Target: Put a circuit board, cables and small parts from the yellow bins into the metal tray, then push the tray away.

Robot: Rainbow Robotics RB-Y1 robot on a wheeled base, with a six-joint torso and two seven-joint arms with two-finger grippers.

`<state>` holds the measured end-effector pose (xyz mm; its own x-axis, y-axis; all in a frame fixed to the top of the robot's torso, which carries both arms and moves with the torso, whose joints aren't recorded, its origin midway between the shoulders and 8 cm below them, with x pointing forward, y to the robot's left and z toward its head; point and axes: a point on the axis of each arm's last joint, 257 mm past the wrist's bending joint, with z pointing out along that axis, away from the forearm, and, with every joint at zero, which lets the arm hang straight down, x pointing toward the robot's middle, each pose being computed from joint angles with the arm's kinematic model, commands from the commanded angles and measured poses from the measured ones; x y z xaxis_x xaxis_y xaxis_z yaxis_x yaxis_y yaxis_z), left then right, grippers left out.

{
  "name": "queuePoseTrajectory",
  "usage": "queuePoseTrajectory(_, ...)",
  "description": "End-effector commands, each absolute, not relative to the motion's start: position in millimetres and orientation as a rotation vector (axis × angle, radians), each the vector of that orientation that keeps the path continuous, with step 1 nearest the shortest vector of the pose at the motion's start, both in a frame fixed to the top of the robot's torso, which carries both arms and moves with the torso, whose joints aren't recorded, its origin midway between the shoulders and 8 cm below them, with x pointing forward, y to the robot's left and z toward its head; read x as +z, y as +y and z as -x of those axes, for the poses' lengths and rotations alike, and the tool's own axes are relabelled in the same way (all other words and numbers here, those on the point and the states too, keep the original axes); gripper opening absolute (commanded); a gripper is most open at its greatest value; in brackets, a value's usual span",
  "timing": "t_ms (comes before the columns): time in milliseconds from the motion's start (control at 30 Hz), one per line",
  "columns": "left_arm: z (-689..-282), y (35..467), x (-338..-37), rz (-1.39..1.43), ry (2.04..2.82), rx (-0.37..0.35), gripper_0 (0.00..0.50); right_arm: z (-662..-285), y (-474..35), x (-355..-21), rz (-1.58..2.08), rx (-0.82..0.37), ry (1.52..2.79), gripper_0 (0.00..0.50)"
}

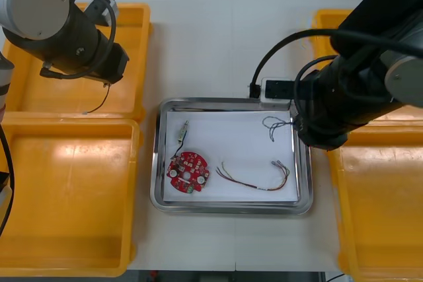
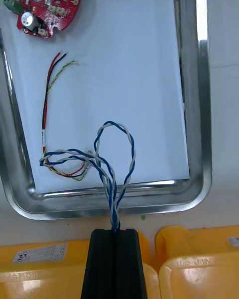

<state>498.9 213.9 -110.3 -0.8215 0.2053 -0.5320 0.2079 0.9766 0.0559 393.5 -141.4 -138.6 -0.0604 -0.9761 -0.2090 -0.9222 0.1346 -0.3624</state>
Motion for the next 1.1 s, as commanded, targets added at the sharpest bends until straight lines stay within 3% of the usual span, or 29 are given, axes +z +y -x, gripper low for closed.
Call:
queuePoseTrajectory(33,-497,212,-103,-0.216,2.542,-0.039,0.000,-401,-124,-142,1.879,-0.244,1.937,0.000)
queuePoseTrajectory(567,-497,211,-102,-0.205,2.541,-0.043,0.000,-450,-66,-202,1.784,-0.199,1.940,0.000)
queuePoseTrajectory(900,-496,210,-102,-0.199,2.543,-0.049,0.000,-459,-69,-241,1.817,-0.251,1.934,0.000)
queuePoseTrajectory(1100,-497,211,-102,-0.195,2.542,-0.046,0.000,-478,-71,-244,1.778,-0.270,1.915,0.000)
